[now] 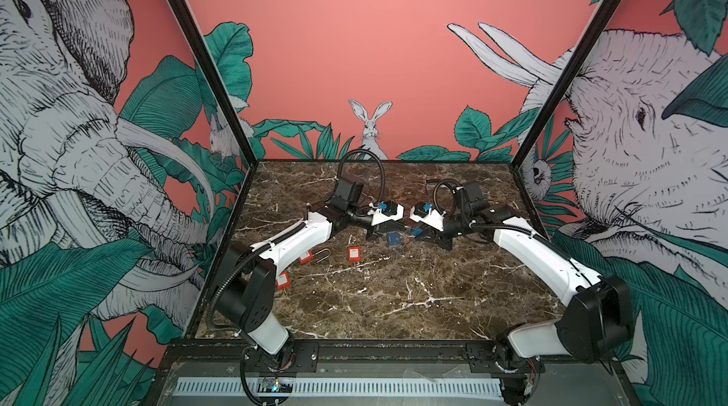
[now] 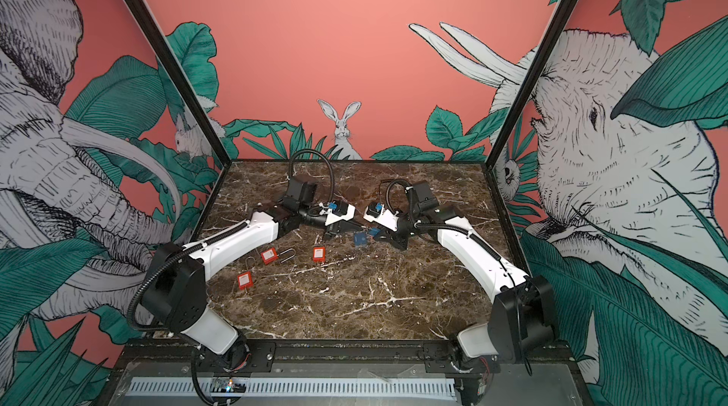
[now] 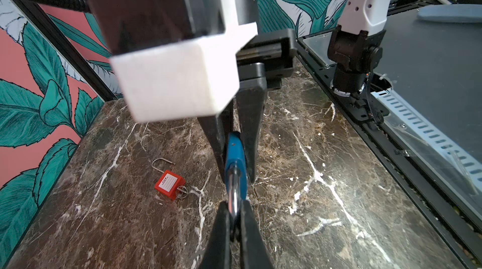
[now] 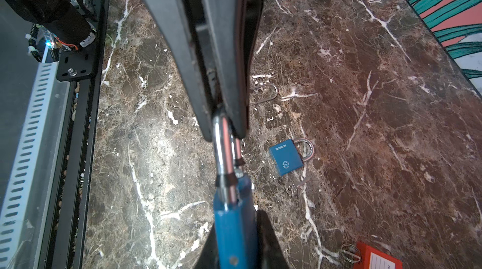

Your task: Lock with the key

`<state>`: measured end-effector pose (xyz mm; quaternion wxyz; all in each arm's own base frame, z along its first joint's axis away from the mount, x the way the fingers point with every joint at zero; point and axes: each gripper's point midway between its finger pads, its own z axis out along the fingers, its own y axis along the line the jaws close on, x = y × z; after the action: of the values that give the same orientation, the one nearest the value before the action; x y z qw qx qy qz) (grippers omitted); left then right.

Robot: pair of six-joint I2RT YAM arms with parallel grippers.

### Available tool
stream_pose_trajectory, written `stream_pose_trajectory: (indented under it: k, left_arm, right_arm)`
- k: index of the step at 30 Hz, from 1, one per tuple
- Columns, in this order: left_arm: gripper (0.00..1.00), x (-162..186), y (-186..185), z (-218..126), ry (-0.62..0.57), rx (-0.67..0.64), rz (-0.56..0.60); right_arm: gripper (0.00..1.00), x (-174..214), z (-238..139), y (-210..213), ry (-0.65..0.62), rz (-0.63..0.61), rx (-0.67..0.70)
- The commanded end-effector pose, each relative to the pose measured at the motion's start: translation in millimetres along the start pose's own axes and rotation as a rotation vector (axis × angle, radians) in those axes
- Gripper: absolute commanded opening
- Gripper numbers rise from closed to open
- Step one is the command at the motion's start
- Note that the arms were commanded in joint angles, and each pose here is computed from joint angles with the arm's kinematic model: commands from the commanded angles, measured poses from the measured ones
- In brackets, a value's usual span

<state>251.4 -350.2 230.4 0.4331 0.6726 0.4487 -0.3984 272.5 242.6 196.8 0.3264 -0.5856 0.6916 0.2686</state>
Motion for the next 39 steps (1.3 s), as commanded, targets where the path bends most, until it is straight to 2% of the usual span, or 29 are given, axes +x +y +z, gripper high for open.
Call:
stream_pose_trajectory:
  k: [1,6,19,28,32,36,39]
  left_arm:
    - [0.0,-4,-45,23,-0.064,0.179,-0.02]
    - [0.0,-3,-43,27,-0.067,0.153,0.012]
    - [0.0,-1,-47,33,-0.083,0.193,-0.008]
    - [0.0,-4,-42,19,-0.074,0.203,-0.067]
    - [0.0,-7,-37,16,-0.087,0.21,-0.101]
    - [0.0,-8,-30,15,-0.084,0.188,-0.119]
    - [0.0,-7,-25,16,-0.068,0.152,-0.122]
  right_arm:
    - [0.0,-107,-28,-13,-0.357,-0.199,0.013]
    - [0.0,-111,-24,-9,-0.377,-0.142,-0.075]
    - [0.0,-120,-26,-10,-0.416,-0.133,-0.082]
    - [0.0,-85,-23,-4,-0.267,-0.144,-0.053]
    - [0.01,-82,-25,-3,-0.254,-0.14,-0.039]
    - [0.24,-79,-26,-4,-0.249,-0.137,-0.016]
    - [0.38,-73,-27,-1,-0.228,-0.14,-0.006]
